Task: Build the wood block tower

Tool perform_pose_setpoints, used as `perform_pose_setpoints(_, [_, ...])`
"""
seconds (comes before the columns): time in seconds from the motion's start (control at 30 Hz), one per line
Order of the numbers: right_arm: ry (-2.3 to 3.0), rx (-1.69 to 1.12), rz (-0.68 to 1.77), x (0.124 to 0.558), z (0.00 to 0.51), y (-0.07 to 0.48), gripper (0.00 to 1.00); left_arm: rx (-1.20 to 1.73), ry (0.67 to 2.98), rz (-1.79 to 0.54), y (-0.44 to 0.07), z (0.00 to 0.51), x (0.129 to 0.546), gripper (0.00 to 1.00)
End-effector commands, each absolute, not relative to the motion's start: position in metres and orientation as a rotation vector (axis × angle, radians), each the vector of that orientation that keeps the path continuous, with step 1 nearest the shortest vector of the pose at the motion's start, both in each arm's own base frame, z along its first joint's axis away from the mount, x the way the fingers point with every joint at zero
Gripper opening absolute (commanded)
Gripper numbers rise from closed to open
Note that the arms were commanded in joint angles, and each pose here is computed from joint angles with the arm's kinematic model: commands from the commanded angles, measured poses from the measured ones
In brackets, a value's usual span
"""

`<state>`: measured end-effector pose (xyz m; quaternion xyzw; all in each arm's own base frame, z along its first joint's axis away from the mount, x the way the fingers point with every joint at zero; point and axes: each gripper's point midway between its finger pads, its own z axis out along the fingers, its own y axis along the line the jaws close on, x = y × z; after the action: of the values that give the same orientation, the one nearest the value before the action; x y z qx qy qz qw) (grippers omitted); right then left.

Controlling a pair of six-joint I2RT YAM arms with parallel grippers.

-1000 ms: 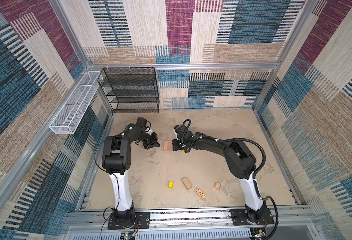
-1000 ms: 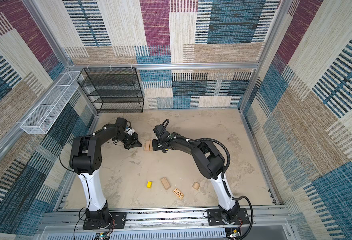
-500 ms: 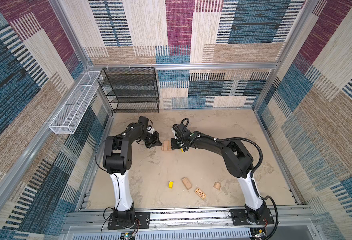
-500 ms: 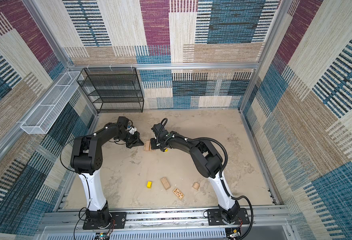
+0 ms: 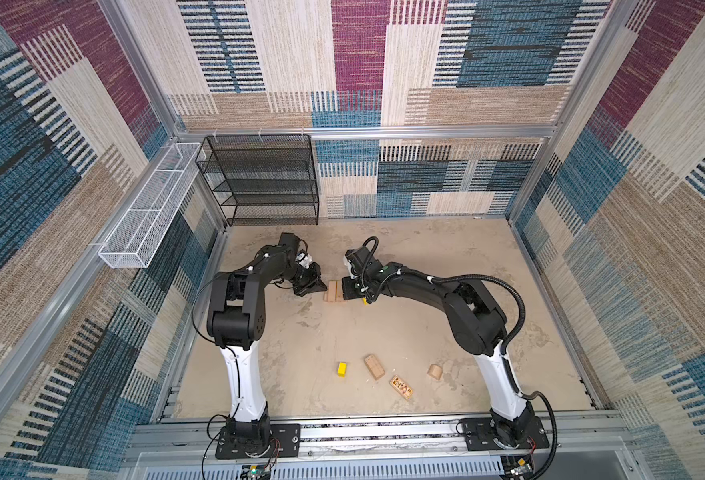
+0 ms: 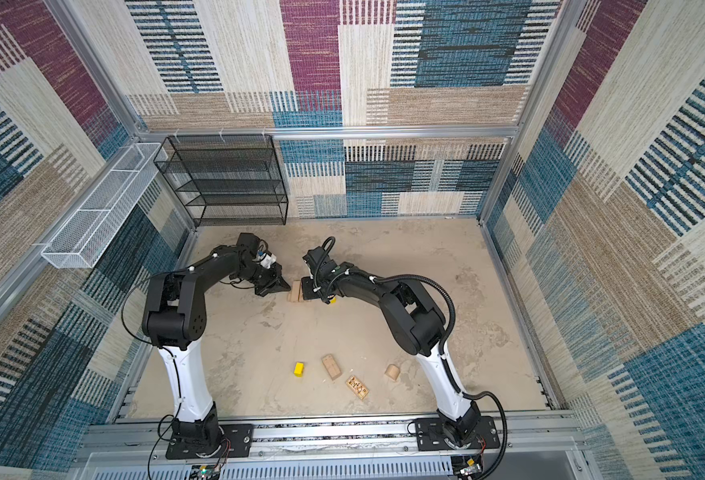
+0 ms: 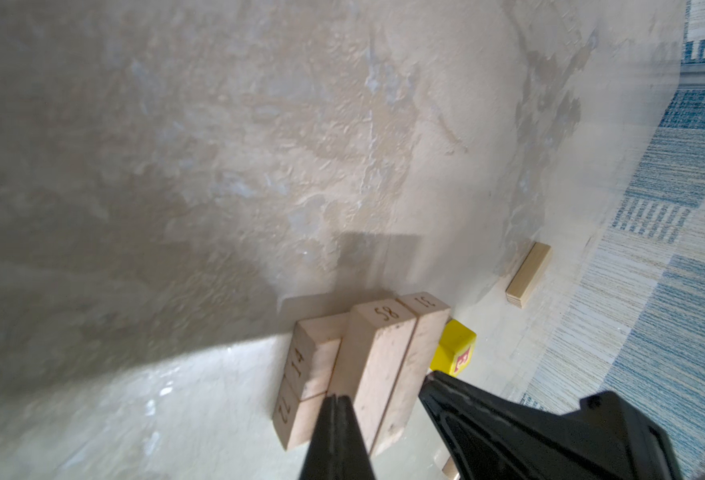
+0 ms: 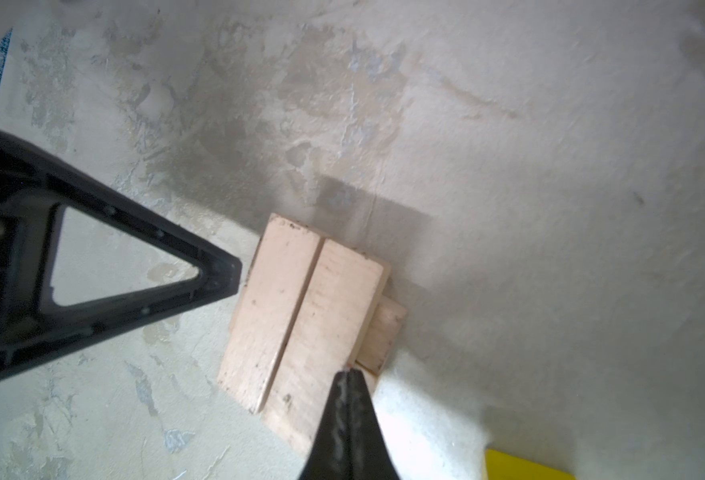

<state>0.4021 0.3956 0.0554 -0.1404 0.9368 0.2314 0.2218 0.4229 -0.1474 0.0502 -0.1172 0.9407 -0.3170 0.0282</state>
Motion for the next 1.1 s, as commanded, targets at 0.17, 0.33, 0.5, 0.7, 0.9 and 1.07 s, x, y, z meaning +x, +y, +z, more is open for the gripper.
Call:
perform_pose_setpoints(0.17, [2.577, -0.394, 0.65, 0.4045, 0.058, 0.3983, 0.04, -0.313, 2.891, -1.008, -0.151, 0.0546, 0.4242, 0.0])
perform_pose_setpoints(0.33, [2.579, -0.397, 0.65, 0.4048, 0.0578, 0.3986, 0.04, -0.303, 2.891, -1.015, -0.1531, 0.0543, 0.4243, 0.0])
perform_pose_setpoints(0.5, [2.581, -0.4, 0.648, 0.4046, 0.0575, 0.3988, 0.04, -0.3, 2.894, -1.02, -0.1547, 0.0535, 0.4237, 0.0])
perform_pose_setpoints(0.7, [2.579, -0.401, 0.64, 0.4056, 0.0586, 0.3984, 0.04, -0.303, 2.896, -1.017, -0.1545, 0.053, 0.4233, 0.0])
perform_pose_setpoints(0.9, [2.58, -0.404, 0.624, 0.407, 0.0576, 0.3974, 0.04, -0.305, 2.898, -1.017, -0.1544, 0.0522, 0.423, 0.0])
perform_pose_setpoints(1.07, [2.582, -0.407, 0.619, 0.408, 0.0568, 0.3969, 0.04, -0.303, 2.898, -1.013, -0.1541, 0.052, 0.4234, 0.0])
